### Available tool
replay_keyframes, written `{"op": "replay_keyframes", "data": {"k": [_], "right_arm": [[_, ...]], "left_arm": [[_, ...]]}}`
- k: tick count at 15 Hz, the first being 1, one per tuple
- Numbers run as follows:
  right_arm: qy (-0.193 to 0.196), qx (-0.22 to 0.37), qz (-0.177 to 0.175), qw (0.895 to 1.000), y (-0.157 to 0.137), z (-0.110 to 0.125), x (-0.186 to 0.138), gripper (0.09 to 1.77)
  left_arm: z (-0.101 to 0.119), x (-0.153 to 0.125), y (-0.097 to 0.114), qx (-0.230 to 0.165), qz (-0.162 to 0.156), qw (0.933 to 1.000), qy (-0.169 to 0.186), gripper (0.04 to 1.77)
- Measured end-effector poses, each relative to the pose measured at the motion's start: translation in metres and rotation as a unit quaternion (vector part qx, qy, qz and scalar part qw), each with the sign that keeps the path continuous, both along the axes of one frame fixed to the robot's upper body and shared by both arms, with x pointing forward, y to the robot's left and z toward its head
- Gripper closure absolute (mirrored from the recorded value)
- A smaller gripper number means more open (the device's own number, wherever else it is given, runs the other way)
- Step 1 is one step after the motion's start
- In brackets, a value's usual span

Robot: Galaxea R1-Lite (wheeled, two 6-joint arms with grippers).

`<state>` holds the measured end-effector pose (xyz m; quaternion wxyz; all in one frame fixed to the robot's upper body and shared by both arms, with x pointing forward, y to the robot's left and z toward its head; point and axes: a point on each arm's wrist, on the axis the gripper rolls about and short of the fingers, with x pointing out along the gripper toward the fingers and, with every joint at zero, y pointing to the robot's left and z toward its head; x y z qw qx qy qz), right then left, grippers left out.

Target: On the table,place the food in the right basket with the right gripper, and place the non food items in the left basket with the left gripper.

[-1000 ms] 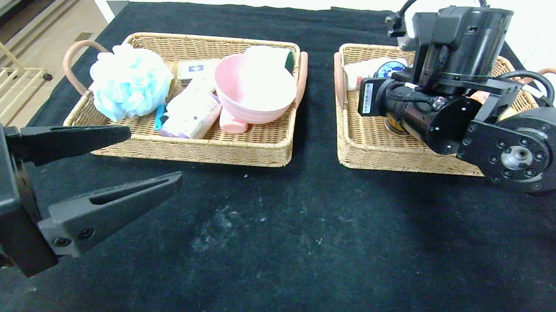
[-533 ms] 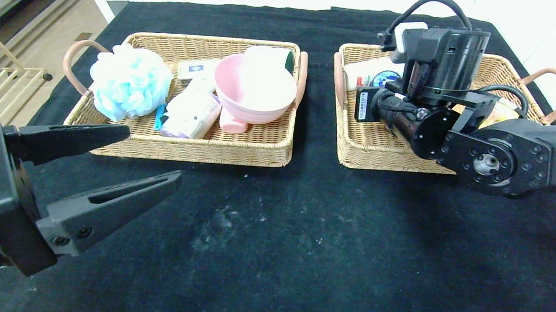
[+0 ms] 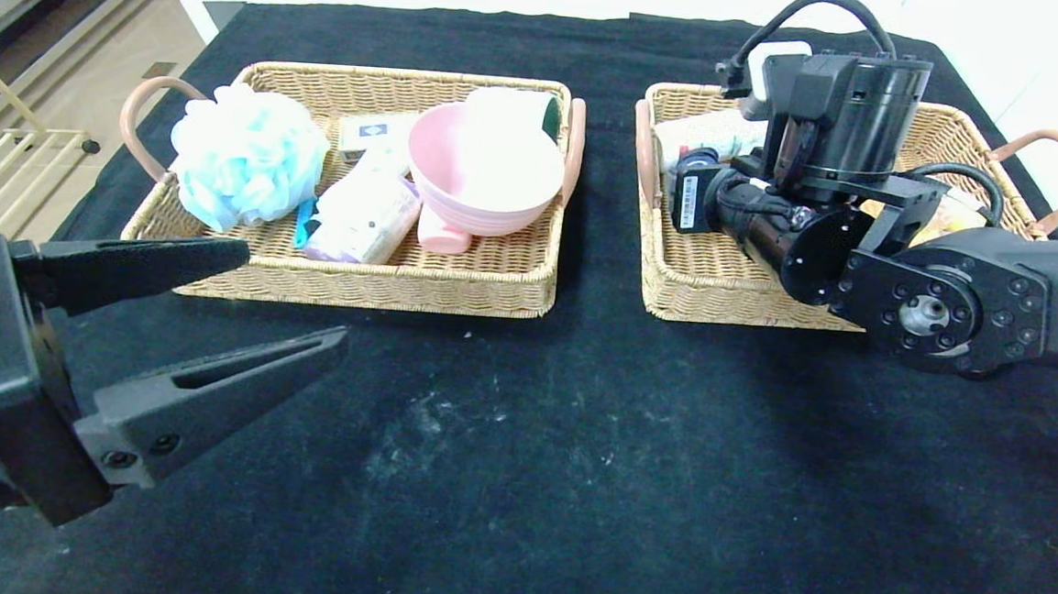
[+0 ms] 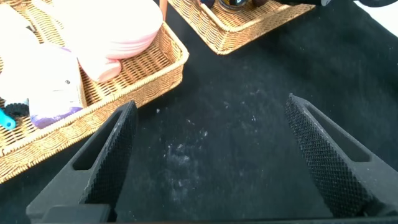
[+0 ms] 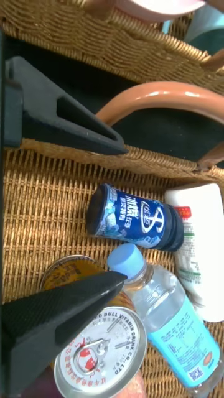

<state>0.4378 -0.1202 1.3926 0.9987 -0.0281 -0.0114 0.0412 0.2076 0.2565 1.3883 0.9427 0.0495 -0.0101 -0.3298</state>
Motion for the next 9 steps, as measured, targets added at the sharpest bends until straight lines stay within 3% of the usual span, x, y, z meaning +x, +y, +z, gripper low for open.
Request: {"op": "replay_keyframes", "data": {"k": [9], "right_arm": [[0.011,-0.013,0.006,1.000,-0.010,0.005,-0.023,0.25]], "left_arm": [[-0.002,0.001,0.000,0.002,0.002,1.0000,0.004,0.09]]}}
